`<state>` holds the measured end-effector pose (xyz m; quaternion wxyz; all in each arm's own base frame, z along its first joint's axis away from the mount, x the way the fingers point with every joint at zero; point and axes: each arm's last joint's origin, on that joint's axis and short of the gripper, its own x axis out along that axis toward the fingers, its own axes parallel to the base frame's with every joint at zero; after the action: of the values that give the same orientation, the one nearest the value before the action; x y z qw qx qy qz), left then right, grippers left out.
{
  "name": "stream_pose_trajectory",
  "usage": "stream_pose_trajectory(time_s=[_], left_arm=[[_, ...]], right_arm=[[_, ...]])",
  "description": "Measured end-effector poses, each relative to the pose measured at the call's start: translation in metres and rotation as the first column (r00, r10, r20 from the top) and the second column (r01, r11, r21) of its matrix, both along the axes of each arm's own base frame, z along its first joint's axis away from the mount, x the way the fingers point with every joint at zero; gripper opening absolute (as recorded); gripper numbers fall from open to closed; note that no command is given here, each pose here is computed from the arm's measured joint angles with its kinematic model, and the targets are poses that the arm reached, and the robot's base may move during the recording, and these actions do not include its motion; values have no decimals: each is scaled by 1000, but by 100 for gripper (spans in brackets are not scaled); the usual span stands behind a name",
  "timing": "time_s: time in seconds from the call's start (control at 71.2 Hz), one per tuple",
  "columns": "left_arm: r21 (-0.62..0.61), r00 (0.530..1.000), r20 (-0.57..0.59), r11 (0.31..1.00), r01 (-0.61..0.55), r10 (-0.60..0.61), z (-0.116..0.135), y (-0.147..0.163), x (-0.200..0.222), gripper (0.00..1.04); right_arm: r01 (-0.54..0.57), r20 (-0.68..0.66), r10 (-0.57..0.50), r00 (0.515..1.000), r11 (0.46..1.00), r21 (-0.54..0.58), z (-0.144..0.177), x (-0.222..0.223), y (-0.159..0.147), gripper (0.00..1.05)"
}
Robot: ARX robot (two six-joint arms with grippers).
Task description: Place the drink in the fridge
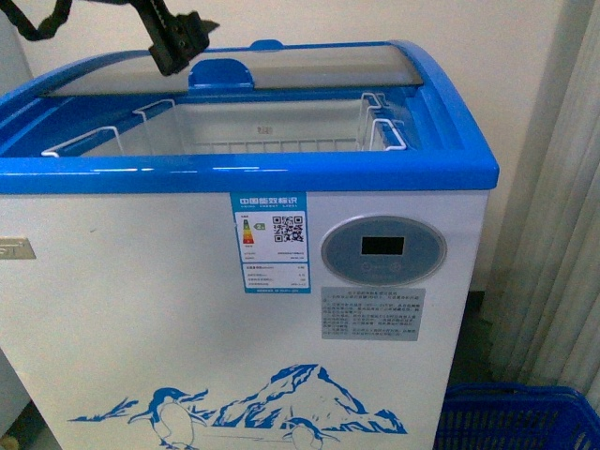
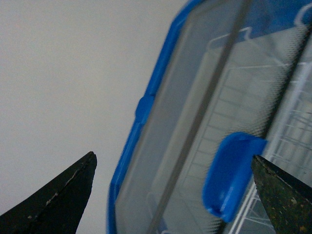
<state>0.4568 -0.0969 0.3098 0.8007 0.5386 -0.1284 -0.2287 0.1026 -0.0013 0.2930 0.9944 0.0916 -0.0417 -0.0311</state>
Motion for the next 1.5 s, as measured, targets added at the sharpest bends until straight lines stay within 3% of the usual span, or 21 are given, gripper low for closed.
stream_pose_trajectory(time_s=[0.197,0.674,1.068,1.503], left_arm=[[126,997,-2,989,78,-78,-16,-11,1,97],[263,997,76,965,4,-25,-20,-17,41,97],[311,992,124,949,-41,2,-22,-12,67,97],[278,954,258,934,-226,153,-8,-18,101,97]], right_arm=[[0,0,0,1000,1000,0,0,0,0,37],[0,0,0,1000,1000,0,0,0,0,37],[0,0,0,1000,1000,0,0,0,0,37],[0,0,0,1000,1000,0,0,0,0,37]])
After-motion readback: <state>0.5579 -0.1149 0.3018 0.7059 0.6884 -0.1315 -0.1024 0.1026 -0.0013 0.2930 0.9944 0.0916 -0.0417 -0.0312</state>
